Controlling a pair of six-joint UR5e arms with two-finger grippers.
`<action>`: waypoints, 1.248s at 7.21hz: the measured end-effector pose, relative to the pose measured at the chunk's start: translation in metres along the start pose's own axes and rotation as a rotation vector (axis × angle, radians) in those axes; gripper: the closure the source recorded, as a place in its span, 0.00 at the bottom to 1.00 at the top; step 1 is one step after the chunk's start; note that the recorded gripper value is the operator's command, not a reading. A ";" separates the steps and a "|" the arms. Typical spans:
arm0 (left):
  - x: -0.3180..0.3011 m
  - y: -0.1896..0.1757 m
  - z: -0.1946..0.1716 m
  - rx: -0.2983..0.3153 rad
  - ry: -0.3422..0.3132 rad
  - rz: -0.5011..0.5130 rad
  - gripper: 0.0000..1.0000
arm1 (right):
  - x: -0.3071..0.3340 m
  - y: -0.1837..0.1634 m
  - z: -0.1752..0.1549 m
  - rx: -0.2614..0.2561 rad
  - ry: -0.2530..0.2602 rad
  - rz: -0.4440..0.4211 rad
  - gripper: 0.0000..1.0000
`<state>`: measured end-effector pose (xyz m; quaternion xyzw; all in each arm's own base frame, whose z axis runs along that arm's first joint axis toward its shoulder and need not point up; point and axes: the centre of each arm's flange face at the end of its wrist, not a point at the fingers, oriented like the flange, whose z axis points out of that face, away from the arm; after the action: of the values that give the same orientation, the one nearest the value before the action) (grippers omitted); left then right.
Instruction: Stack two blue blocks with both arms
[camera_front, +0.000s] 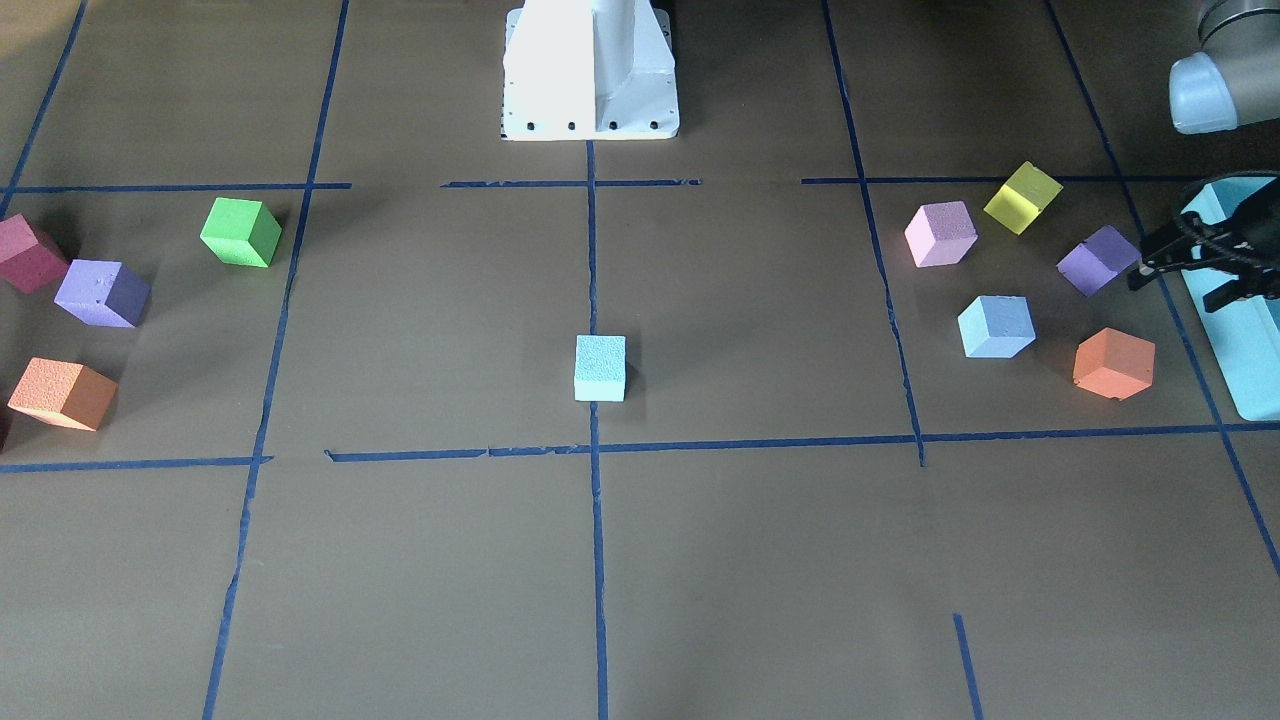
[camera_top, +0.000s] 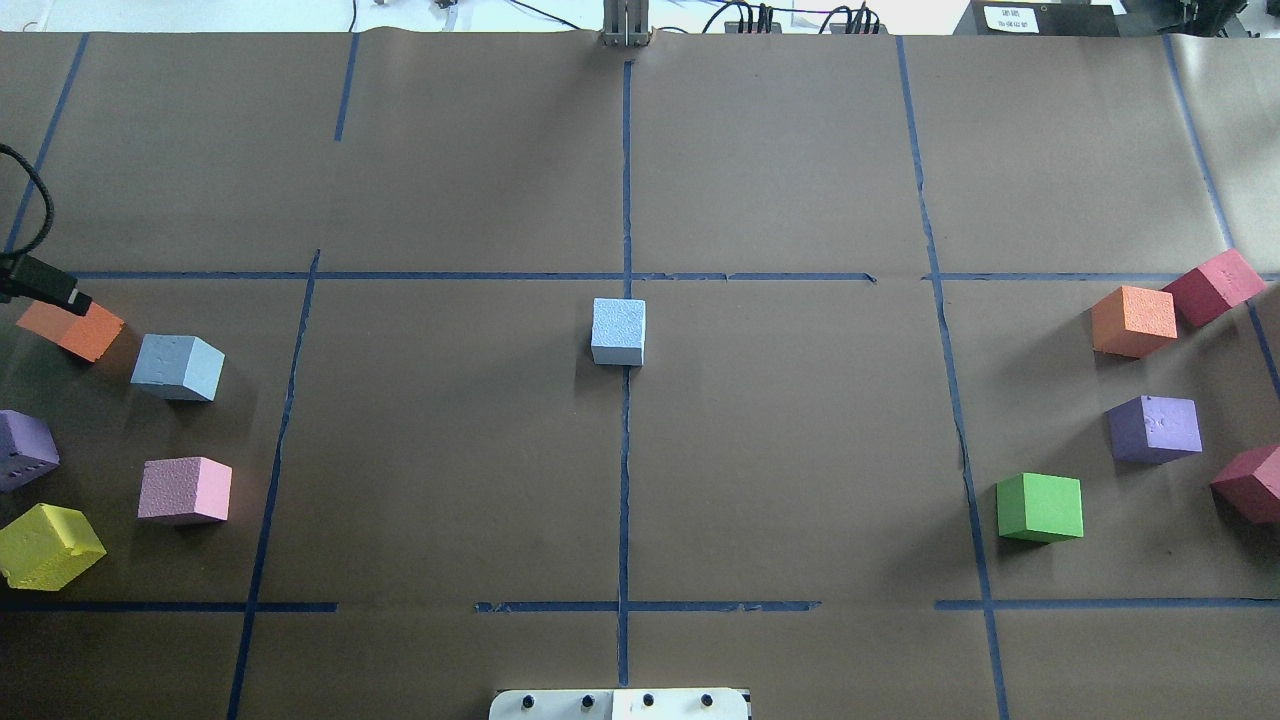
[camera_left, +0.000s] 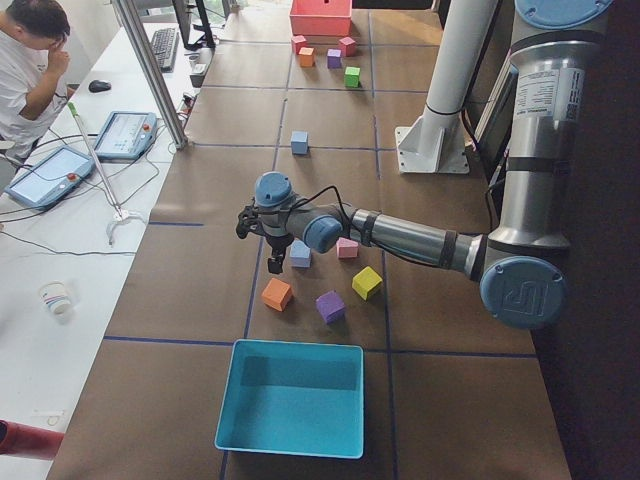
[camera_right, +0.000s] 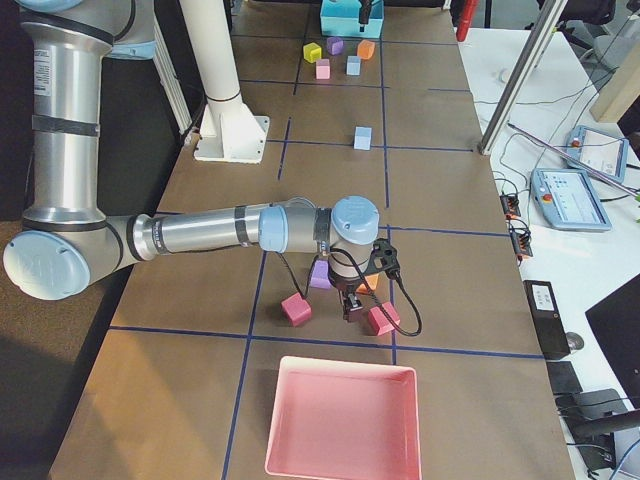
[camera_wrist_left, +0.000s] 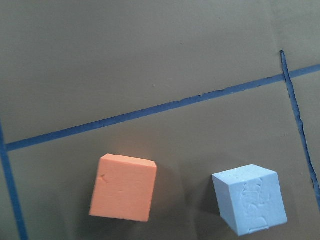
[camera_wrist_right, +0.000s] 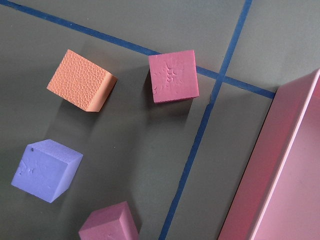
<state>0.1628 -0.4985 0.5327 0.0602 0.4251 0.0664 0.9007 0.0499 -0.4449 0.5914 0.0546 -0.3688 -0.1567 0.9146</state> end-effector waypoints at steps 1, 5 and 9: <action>0.021 0.006 0.020 0.006 -0.002 -0.032 0.00 | 0.000 0.000 0.000 0.001 0.000 0.000 0.01; 0.062 0.026 0.075 -0.004 -0.046 -0.074 0.00 | -0.001 -0.001 -0.001 0.003 0.000 -0.001 0.01; 0.074 0.032 0.105 -0.018 -0.088 -0.047 0.85 | 0.000 0.000 0.000 0.001 -0.001 -0.001 0.01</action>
<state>0.2884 -0.4595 0.5476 0.0449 0.3856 0.0466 0.9204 0.0498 -0.4450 0.5911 0.0552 -0.3693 -0.1571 0.9143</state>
